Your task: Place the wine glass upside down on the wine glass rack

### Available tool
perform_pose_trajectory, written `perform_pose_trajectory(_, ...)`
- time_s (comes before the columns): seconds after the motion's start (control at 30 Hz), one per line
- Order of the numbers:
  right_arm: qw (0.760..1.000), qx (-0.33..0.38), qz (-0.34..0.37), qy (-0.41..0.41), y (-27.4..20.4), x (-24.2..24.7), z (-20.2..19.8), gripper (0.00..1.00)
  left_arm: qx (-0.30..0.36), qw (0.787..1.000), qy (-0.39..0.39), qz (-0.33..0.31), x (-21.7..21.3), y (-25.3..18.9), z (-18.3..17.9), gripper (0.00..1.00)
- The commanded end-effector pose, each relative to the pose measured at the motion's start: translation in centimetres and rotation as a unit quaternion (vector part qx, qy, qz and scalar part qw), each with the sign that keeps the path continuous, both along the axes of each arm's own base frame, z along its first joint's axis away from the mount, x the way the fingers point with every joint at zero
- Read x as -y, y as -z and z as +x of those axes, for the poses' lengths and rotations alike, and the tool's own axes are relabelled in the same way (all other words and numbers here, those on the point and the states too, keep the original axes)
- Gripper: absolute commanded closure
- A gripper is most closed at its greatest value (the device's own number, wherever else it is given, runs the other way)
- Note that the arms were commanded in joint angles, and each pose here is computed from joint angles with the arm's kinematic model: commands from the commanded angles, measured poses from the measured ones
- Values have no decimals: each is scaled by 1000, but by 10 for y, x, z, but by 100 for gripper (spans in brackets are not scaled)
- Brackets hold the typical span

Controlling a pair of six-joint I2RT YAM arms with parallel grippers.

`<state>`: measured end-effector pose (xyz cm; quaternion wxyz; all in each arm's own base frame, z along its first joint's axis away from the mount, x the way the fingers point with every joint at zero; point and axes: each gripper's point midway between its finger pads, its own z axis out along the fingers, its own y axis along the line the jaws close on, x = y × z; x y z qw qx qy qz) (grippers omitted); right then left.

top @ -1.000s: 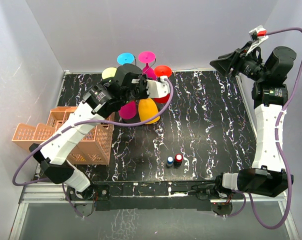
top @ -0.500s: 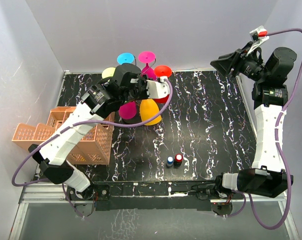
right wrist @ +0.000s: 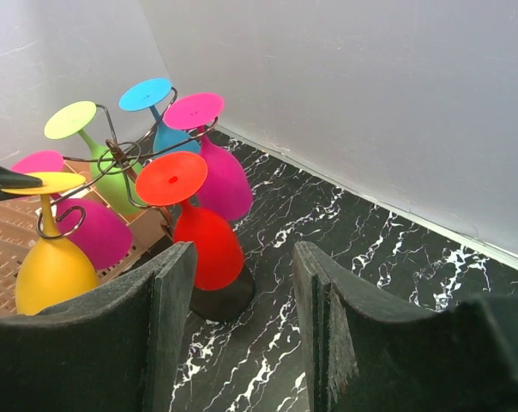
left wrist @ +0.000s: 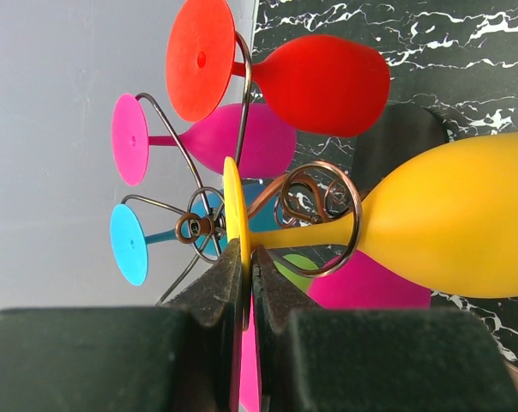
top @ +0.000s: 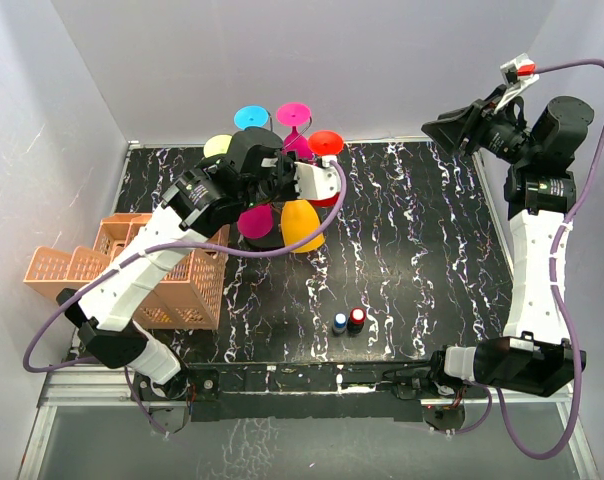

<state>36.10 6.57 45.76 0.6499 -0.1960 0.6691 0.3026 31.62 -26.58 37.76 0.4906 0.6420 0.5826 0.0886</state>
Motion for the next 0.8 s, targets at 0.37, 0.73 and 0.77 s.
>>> perform_pose_trajectory(0.37,999,42,-7,-1,-21,0,-11,46,30,999,21,-24,15,-21,-1,100)
perform_pose_trajectory(0.73,999,44,-7,-1,-22,0,-12,45,27,999,22,-13,23,-8,4,100)
perform_pose_trajectory(0.77,999,44,-7,-1,-22,0,-12,45,26,999,21,-13,23,-8,4,100)
